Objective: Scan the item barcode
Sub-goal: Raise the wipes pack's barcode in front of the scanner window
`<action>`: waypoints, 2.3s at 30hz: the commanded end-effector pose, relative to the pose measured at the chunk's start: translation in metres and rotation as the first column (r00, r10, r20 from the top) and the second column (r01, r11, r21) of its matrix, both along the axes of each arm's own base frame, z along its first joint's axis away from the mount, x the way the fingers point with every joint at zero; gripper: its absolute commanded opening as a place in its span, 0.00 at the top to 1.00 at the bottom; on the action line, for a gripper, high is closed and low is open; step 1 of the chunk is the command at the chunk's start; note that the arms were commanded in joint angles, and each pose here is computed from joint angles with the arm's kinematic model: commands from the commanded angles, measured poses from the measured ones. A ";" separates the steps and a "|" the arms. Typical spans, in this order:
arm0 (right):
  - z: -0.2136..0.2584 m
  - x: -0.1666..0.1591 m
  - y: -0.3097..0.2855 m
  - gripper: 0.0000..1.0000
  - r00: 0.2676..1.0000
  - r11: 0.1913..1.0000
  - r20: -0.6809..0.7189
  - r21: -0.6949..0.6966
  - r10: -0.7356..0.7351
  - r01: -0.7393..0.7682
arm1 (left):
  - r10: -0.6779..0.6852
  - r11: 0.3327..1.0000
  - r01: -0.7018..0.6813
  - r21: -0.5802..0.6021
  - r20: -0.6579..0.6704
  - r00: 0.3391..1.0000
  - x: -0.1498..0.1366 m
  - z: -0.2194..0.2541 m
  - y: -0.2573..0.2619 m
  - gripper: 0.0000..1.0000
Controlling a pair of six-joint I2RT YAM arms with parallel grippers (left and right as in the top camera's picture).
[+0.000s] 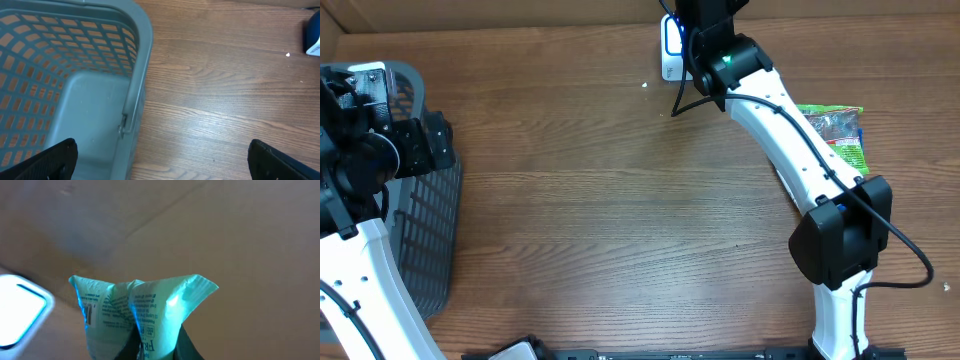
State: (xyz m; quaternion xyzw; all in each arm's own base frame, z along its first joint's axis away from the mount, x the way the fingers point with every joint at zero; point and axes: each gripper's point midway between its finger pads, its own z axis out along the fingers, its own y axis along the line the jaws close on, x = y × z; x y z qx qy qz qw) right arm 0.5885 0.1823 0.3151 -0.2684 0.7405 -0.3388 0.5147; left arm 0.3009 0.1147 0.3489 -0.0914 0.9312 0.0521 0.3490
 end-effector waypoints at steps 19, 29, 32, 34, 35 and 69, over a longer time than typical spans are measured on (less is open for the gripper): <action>-0.096 0.042 0.037 0.96 1.000 0.975 0.007 -0.220 -0.008 0.009 | -0.015 1.000 0.015 0.012 0.009 1.000 0.001 0.004 0.000 0.00; -0.122 0.046 0.036 0.96 1.000 0.973 -0.026 -0.230 -0.014 0.008 | -0.015 1.000 0.015 0.012 0.009 1.000 0.001 0.004 0.000 0.00; -0.126 0.047 0.035 0.96 0.999 0.973 -0.030 -0.232 -0.015 0.008 | -0.015 1.000 0.015 0.012 0.009 1.000 0.001 0.004 0.000 0.00; -0.125 0.047 0.033 0.96 0.999 0.973 -0.029 -0.231 -0.019 0.011 | -0.015 1.000 0.015 0.012 0.009 1.000 0.001 0.004 0.000 0.00; -0.125 0.048 0.032 0.96 0.999 0.973 -0.027 -0.230 -0.021 0.014 | -0.015 1.000 0.015 0.012 0.009 1.000 0.001 0.004 0.000 0.00; -0.139 0.051 0.014 0.96 0.997 0.974 -0.052 -0.224 -0.050 0.037 | -0.015 1.000 0.015 0.012 0.009 1.000 0.001 0.004 0.000 0.00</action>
